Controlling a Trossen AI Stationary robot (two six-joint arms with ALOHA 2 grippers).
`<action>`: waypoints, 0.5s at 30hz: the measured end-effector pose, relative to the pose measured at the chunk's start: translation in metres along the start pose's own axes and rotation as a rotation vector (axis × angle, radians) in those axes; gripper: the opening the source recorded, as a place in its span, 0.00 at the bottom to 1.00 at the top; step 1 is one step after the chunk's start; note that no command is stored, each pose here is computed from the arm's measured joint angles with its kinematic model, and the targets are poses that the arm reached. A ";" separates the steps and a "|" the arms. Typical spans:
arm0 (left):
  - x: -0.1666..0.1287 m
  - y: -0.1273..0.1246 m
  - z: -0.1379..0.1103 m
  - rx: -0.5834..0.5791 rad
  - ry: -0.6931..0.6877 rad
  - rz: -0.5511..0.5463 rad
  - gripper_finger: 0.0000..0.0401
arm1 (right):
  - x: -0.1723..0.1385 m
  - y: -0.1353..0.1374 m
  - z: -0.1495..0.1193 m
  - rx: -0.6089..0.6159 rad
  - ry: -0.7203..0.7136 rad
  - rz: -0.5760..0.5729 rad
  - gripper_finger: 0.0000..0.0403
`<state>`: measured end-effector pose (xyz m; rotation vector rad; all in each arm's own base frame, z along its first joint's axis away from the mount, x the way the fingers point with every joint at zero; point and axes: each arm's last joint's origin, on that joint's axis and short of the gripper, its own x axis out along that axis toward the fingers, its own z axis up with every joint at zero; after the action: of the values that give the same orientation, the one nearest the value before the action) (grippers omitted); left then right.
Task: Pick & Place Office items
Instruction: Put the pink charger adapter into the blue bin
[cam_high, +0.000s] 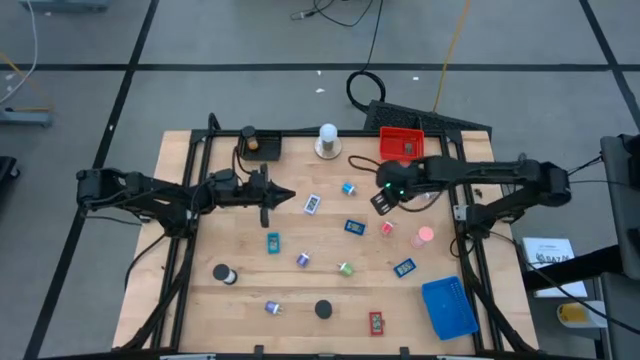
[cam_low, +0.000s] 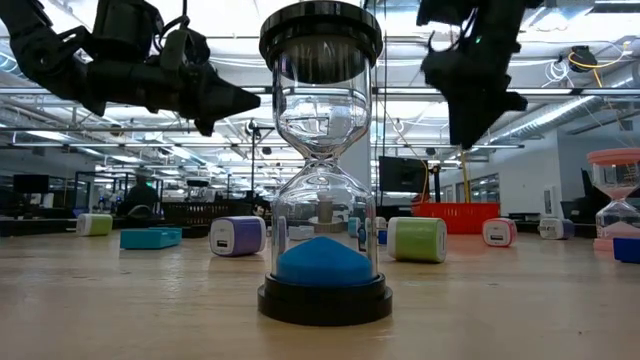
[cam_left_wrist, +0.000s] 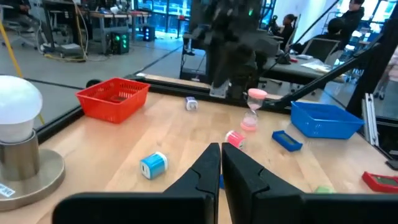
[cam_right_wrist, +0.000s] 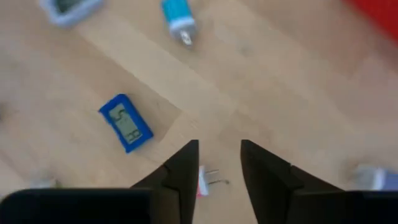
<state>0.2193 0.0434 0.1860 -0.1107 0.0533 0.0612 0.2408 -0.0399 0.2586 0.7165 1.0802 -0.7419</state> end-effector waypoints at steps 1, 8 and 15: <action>0.000 0.000 0.000 0.001 -0.002 -0.002 0.05 | 0.007 0.003 -0.001 0.042 0.020 -0.019 0.30; 0.000 -0.001 0.004 -0.010 -0.040 -0.006 0.05 | 0.044 0.025 -0.018 0.254 0.130 -0.147 0.31; 0.000 -0.002 0.003 -0.049 -0.029 -0.012 0.05 | 0.049 0.035 -0.033 0.420 0.175 -0.171 0.37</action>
<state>0.2198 0.0416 0.1890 -0.1595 0.0225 0.0518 0.2673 -0.0023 0.2078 1.0701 1.1674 -1.0867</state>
